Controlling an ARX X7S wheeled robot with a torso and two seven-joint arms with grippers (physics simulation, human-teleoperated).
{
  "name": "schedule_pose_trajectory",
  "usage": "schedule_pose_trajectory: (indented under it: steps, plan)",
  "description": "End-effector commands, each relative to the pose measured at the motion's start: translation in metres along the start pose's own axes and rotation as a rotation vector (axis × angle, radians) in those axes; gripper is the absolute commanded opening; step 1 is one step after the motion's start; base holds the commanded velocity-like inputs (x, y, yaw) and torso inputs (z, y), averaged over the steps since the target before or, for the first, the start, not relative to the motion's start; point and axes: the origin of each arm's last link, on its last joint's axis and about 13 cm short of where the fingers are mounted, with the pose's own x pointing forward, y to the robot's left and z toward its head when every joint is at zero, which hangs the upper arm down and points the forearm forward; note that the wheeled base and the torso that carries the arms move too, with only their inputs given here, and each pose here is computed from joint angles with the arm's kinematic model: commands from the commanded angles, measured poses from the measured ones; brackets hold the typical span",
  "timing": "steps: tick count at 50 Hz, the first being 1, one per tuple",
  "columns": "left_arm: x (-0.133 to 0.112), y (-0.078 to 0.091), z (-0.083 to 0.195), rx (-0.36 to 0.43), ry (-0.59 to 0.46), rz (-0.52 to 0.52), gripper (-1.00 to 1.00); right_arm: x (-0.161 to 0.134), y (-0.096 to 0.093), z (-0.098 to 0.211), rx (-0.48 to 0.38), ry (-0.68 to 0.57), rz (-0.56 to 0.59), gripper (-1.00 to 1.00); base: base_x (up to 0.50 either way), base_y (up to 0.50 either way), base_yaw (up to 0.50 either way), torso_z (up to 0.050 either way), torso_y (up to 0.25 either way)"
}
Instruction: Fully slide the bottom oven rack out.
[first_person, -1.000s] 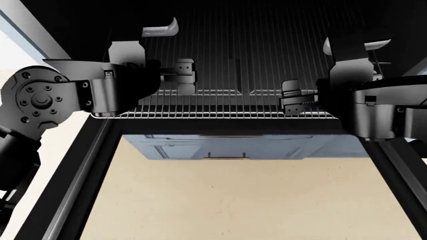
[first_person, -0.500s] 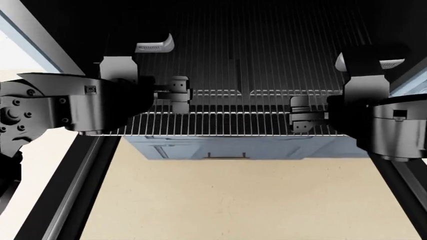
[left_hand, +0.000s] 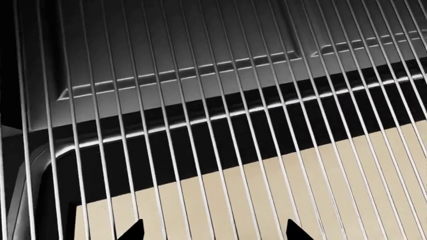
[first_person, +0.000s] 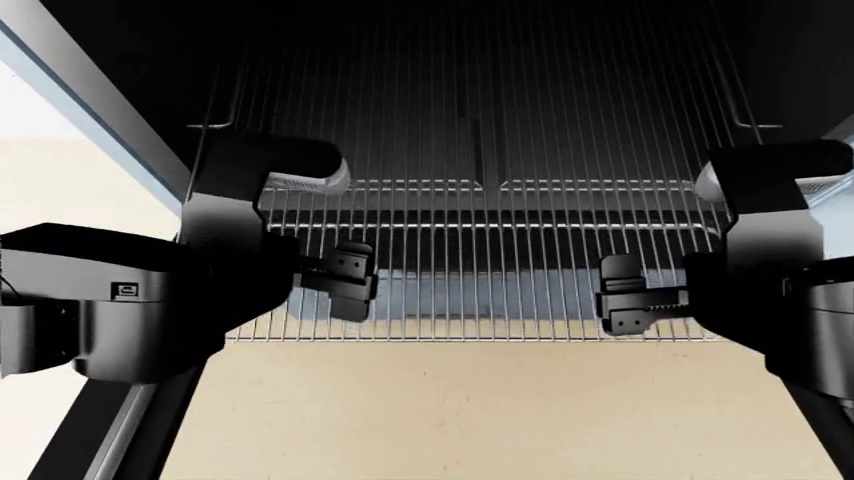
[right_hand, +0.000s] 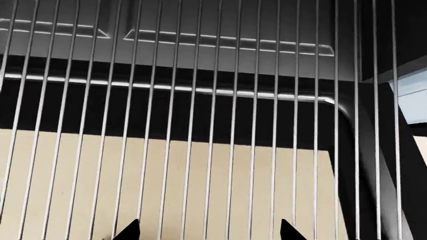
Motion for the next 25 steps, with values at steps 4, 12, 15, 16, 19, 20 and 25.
schedule_pose_trajectory:
  steps: [4,12,15,16,19,20,25]
  plan:
    - [0.011,0.006,-0.075,-0.035,0.471,0.031,1.00,-0.025,-0.005,-0.013,-0.001,-0.004,0.016,1.00,-0.01,0.00,0.00,0.000,-0.011]
    - [0.003,0.003,-0.085,-0.040,0.494,0.023,1.00,-0.043,-0.008,-0.010,-0.003,-0.042,0.019,1.00,0.00,0.00,0.00,0.000,-0.011]
    - [0.000,0.003,-0.089,-0.041,0.502,0.024,1.00,-0.047,-0.009,-0.009,-0.004,-0.053,0.020,1.00,0.00,0.00,0.00,0.000,-0.011]
    - [-0.001,0.003,-0.090,-0.042,0.505,0.025,1.00,-0.048,-0.009,-0.010,-0.004,-0.054,0.020,1.00,-0.01,0.00,0.00,0.000,-0.012]
    - [-0.003,0.004,-0.093,-0.042,0.515,0.028,1.00,-0.050,-0.009,-0.012,-0.008,-0.051,0.019,1.00,0.00,0.00,0.00,0.000,-0.012]
    - [-0.005,0.004,-0.093,-0.042,0.519,0.029,1.00,-0.051,-0.010,-0.012,-0.009,-0.052,0.020,1.00,0.00,0.00,0.00,0.000,-0.012]
    - [-0.011,0.004,-0.097,-0.033,0.541,0.038,1.00,-0.062,-0.009,-0.011,-0.013,-0.069,0.026,1.00,0.00,0.00,0.00,0.000,-0.011]
